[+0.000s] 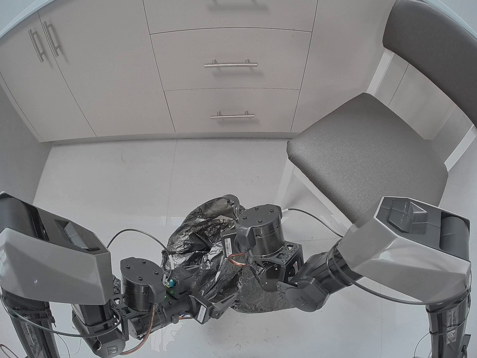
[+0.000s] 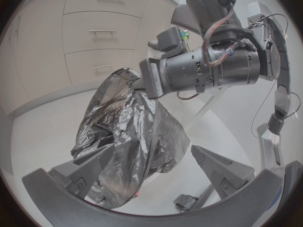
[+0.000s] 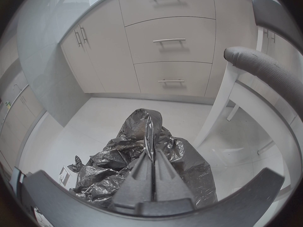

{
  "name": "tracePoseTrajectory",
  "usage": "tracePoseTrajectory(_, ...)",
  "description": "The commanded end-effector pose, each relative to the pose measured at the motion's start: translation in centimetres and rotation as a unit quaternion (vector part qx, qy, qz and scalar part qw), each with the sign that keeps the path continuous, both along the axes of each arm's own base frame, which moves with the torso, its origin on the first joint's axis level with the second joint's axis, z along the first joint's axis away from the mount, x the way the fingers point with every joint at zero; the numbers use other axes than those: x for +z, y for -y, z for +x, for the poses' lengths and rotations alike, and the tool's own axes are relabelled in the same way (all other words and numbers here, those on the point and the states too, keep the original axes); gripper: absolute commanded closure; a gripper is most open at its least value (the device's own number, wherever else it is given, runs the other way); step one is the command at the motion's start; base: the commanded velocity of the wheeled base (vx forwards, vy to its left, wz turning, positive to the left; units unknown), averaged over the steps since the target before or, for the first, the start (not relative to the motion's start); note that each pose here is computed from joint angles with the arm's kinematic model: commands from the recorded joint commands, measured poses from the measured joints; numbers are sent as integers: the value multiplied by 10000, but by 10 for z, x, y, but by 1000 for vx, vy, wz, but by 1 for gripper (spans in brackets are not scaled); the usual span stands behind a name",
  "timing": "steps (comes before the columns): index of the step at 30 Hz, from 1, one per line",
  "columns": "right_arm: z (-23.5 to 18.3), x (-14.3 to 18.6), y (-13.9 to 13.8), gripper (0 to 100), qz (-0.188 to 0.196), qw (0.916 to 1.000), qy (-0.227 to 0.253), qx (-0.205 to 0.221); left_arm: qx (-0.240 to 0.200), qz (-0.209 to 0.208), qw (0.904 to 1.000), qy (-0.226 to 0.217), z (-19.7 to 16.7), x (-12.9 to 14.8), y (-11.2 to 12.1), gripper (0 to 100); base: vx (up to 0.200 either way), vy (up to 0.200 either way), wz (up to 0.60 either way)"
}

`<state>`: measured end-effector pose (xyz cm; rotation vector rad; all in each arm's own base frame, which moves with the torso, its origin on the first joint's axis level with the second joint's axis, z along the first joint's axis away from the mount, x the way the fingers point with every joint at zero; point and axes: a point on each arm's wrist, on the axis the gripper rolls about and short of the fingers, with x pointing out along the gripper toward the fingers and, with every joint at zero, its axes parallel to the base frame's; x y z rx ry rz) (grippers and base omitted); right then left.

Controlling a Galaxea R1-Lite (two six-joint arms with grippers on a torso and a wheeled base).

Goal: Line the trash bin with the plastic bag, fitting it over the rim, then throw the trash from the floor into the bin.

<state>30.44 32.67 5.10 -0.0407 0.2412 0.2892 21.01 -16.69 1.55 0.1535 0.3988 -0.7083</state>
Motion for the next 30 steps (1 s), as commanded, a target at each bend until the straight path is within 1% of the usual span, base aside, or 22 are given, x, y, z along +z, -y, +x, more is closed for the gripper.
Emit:
tracePoseTrajectory(1, -1, 2, 0, 100, 0, 10000, 33, 7, -115, -143, 9996, 199, 4, 5, 13, 0, 0, 0, 0)
tracePoseTrajectory(4, -2, 2, -1, 100, -9, 10000, 37, 17, -85, -145, 9994, 288, 6, 6, 18, 0, 0, 0, 0)
tracePoseTrajectory(6, -2, 3, -1, 100, 9, 10000, 52, 17, -139, -59, 9994, 303, 5, 3, 20, 0, 0, 0, 0)
tracePoseTrajectory(11, -2, 5, -3, 100, 30, 10000, 74, 25, -182, 176, 9995, 173, 5, -13, 22, 0, 0, 0, 0)
tracePoseTrajectory(18, -6, 12, -5, 100, 96, 9998, 128, 78, 224, 354, 9988, 270, 14, -23, 27, 0, 0, 0, 0)
tracePoseTrajectory(30, -8, 15, -5, 100, 108, 9998, 138, 93, 300, 348, 9985, 302, 21, -28, 31, 0, 0, 0, 0)
